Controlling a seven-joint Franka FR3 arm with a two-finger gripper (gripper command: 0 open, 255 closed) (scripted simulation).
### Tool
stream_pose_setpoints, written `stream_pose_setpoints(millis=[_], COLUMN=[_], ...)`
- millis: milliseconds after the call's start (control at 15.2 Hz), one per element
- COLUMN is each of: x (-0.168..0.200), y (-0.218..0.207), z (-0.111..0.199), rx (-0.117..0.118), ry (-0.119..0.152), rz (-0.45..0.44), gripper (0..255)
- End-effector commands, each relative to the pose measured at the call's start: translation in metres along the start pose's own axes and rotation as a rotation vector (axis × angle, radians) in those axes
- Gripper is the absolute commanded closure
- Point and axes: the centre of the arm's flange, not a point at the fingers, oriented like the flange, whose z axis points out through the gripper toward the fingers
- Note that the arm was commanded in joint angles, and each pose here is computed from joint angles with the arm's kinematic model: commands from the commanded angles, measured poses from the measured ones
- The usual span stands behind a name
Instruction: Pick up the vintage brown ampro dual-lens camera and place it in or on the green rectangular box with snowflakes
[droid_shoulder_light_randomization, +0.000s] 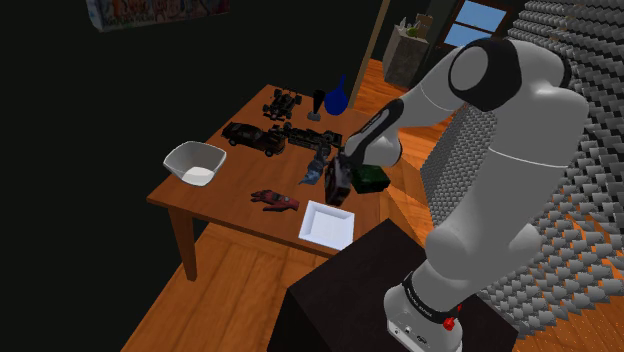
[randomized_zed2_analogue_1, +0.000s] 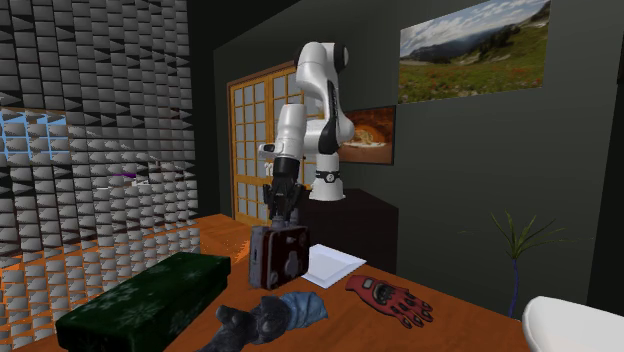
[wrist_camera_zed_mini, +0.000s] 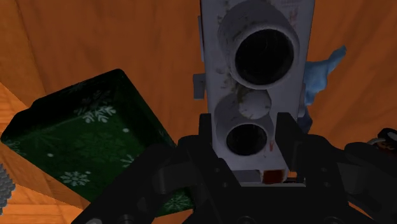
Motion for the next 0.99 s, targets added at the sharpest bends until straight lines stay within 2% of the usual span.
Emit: stream_pose_setpoints(millis=[0,660,924], x=[0.005,0.023,0.061], y=[-0.001,-0.006,0.03], z=[-0.012,-0.061,-0.052], rx=[0.001,0.001,0.001], ry=[0.004,0.004,0.004], rz=[0.0,0.0,0.0], gripper=[255,255,255])
